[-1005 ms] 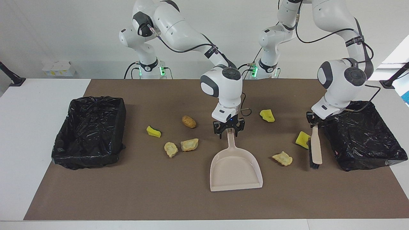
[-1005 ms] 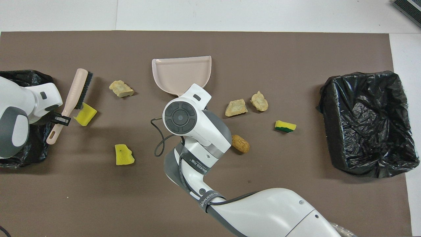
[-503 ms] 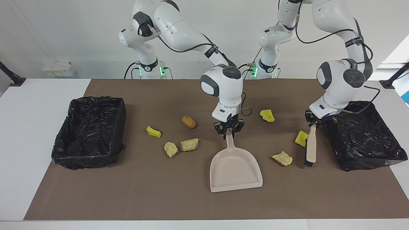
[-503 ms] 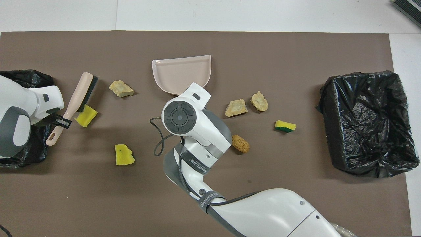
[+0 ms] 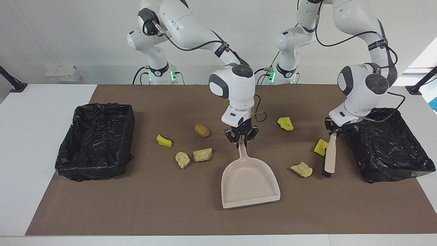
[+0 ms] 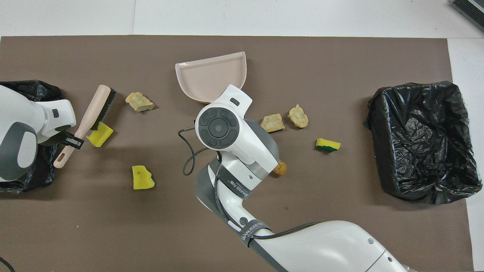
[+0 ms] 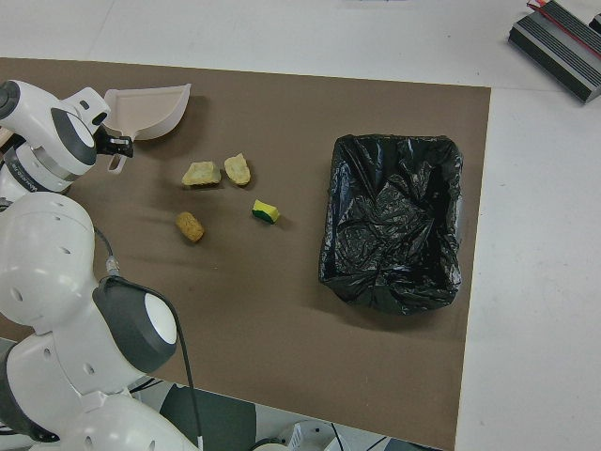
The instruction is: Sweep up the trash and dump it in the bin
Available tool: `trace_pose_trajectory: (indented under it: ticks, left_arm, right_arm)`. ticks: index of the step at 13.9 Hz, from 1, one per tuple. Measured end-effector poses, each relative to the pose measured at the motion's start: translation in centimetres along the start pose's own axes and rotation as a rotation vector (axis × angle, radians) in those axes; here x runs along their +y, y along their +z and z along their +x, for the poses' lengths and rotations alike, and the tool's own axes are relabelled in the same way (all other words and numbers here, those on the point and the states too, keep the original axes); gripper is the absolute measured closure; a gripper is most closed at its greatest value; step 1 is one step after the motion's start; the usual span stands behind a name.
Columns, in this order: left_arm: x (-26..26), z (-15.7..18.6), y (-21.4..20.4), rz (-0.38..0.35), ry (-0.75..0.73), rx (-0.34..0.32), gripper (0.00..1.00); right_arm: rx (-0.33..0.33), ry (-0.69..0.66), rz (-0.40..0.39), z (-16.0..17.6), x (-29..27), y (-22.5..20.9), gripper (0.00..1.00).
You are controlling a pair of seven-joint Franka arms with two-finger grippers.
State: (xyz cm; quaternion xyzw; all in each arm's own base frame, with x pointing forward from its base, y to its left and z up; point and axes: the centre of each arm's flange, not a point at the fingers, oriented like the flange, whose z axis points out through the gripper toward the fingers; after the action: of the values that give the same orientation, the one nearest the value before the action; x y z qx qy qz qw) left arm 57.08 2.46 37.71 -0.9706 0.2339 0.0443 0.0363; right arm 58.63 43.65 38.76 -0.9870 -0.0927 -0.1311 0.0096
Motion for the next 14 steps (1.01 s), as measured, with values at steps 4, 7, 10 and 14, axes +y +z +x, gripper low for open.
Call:
trace_pose_trajectory:
  ticks: [4,7,10,14]
  left_arm:
    - [0.5,-0.5,0.4,-0.024,0.021,-0.056,0.74]
    - [3.4,0.2,0.6,-0.033,0.075,-0.095,0.74]
    - [7.2,0.1,0.4,-0.050,0.135,-0.186,0.74]
    - [12.6,0.0,-2.1,-0.023,0.168,-0.256,0.74]
  right_arm:
    - [-0.057,-0.221,-0.039,0.0,5.0,-1.4,0.68]
    - [-0.139,-0.416,-0.059,0.2,8.9,-2.5,0.68]
    - [-0.227,-0.599,-0.025,0.0,11.9,-2.9,0.68]
    - [-0.282,-0.733,0.067,-0.3,13.4,-2.8,0.68]
